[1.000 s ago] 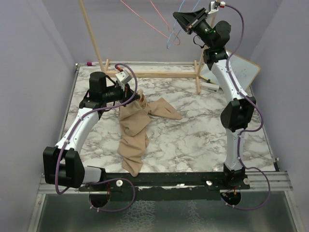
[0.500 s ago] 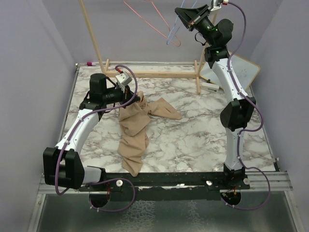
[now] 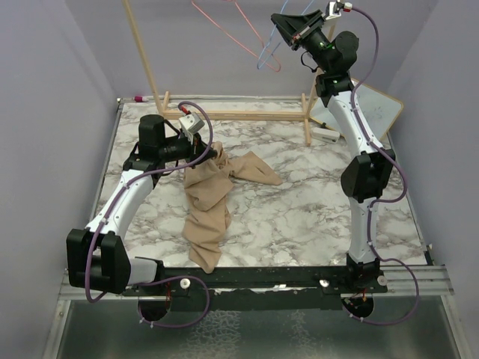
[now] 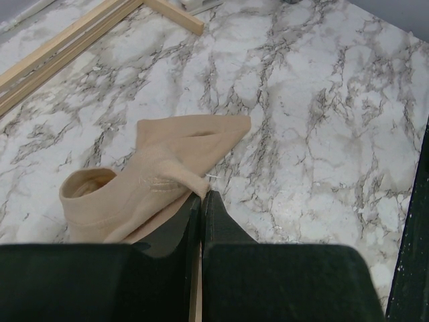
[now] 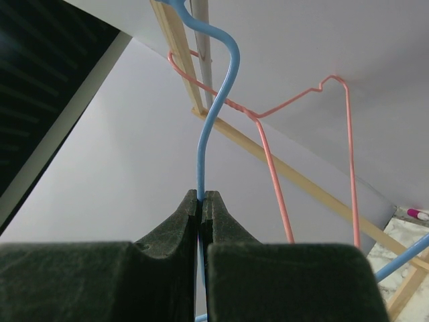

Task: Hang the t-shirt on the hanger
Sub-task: Place the hanger at the clothesline.

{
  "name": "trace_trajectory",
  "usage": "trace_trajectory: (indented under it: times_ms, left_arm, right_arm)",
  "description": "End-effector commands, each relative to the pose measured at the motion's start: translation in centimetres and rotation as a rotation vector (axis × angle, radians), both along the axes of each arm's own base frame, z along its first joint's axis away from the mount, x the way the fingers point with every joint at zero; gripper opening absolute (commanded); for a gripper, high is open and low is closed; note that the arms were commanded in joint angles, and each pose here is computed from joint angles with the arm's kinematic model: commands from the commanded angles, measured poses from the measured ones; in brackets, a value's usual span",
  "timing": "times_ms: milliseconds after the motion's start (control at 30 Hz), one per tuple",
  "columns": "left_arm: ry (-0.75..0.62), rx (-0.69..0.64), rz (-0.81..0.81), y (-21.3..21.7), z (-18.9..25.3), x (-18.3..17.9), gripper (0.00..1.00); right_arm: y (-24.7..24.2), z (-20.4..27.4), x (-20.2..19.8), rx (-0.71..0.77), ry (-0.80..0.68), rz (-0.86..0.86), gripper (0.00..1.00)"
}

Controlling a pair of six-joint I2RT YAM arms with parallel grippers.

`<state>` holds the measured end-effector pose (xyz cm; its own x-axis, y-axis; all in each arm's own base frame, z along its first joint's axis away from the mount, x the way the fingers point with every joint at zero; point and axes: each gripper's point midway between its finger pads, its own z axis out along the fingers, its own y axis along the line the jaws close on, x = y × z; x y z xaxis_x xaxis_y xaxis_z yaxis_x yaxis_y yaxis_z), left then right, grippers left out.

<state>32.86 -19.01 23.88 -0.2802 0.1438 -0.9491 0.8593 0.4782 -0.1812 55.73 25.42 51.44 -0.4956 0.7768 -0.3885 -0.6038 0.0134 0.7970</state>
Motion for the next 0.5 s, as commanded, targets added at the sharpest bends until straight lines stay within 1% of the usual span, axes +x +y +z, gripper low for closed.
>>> trace_trajectory:
  times_ms: [0,133,467]
  left_arm:
    - [-0.028,-0.029,-0.033,-0.3,1.1,-0.8,0.00]
    - [-0.022,-0.032,-0.032,-0.3,1.0,-0.8,0.00]
    - [-0.012,-0.035,-0.030,-0.3,0.8,-0.8,0.00]
  right_arm:
    - [-1.0,-1.3,1.9,0.040,0.031,-0.039,0.01]
    - [-1.4,-1.3,2.4,0.065,0.039,-0.039,0.01]
    - [-1.5,-3.1,3.7,0.127,0.090,-0.013,0.01]
